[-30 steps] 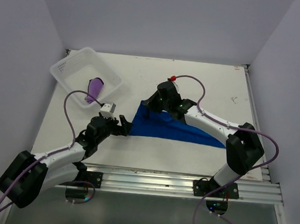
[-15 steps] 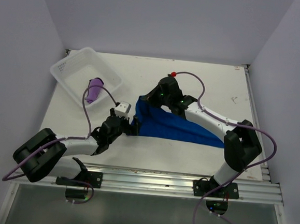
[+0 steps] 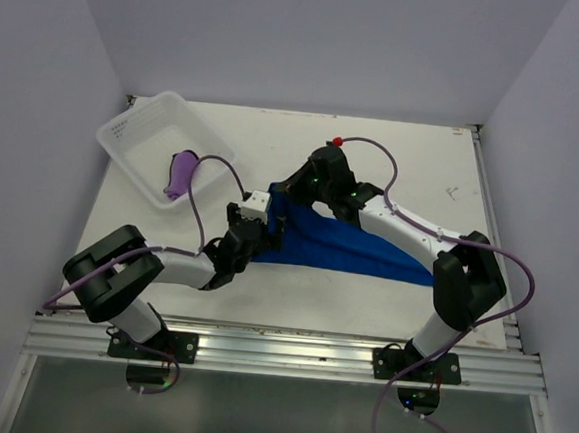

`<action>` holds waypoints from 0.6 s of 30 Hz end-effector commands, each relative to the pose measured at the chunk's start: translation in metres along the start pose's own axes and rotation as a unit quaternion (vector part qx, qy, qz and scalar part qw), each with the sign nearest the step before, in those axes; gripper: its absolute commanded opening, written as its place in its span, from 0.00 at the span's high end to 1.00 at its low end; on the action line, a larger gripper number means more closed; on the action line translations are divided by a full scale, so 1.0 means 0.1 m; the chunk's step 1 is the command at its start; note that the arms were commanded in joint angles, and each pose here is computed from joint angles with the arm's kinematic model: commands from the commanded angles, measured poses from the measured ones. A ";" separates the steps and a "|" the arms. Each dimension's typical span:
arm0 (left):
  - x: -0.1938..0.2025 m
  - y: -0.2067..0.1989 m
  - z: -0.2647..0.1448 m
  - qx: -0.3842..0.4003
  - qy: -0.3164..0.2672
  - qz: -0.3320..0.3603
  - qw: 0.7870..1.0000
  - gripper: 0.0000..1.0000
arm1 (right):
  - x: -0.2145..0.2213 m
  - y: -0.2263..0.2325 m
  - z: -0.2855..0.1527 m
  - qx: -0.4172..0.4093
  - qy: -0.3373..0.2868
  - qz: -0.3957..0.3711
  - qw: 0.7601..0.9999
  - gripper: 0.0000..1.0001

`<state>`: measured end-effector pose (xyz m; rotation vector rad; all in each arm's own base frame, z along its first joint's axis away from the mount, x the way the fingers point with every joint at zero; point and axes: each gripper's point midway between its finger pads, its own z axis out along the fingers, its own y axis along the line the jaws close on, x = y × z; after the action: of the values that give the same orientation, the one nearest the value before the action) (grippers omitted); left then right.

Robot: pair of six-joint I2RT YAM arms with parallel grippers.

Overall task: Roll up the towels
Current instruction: Fold the towel

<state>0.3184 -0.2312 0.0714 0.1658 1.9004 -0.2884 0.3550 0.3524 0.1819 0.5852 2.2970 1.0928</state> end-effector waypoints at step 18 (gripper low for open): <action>-0.16 0.48 0.24 -0.127 -0.026 0.030 0.991 0.00 | -0.02 0.13 -0.22 -0.036 -0.001 0.004 0.999 1.00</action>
<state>0.3421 -0.2005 0.0542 0.1194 1.9169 -0.0342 0.3445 0.3470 0.1795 0.5777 2.3114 1.1077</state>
